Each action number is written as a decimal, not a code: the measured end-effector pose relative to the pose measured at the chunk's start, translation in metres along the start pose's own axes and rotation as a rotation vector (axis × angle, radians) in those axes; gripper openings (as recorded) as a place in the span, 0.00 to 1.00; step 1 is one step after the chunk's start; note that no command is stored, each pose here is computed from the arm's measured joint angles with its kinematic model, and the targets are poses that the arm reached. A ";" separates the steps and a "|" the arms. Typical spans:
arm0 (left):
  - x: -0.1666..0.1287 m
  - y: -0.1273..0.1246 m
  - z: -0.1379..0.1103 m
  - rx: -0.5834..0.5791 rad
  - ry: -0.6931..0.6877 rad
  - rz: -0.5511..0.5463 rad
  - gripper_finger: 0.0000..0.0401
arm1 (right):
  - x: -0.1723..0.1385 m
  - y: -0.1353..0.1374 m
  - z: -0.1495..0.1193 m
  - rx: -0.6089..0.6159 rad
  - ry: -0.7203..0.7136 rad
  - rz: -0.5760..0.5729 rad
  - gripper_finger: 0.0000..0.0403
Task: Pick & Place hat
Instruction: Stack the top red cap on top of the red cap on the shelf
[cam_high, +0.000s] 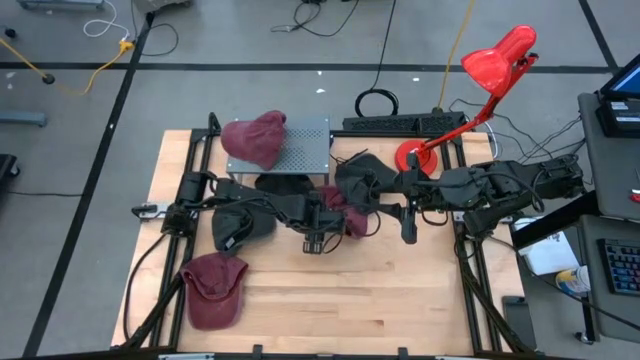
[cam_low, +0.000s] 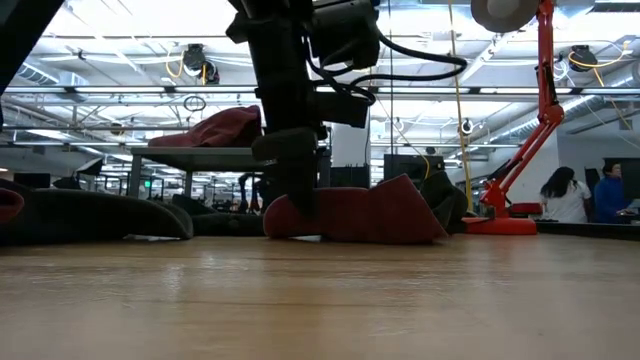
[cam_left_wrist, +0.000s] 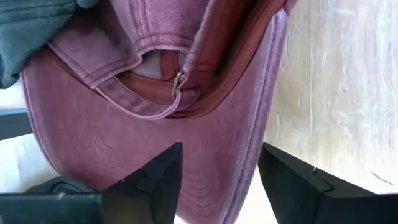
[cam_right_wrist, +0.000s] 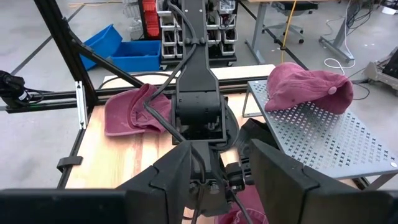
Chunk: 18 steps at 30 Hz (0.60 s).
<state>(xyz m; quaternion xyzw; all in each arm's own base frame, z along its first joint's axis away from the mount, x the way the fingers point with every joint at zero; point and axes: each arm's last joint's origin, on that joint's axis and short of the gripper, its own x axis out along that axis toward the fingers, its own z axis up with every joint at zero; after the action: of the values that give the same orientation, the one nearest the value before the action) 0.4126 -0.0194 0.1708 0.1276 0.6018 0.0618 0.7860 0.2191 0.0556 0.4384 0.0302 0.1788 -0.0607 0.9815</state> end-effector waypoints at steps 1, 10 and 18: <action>0.000 0.000 0.000 0.001 0.000 0.000 0.49 | 0.000 0.000 0.000 -0.001 0.000 -0.001 0.39; 0.000 0.000 0.000 0.005 0.000 -0.003 0.28 | 0.000 0.000 0.001 -0.029 -0.006 -0.005 0.39; -0.001 0.000 0.000 -0.016 -0.002 -0.010 0.06 | 0.000 0.000 0.000 -0.057 -0.005 -0.006 0.39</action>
<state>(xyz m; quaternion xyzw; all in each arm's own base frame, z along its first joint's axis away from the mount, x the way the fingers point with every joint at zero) 0.4126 -0.0199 0.1713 0.1183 0.6012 0.0624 0.7878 0.2193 0.0553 0.4389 0.0015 0.1780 -0.0586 0.9823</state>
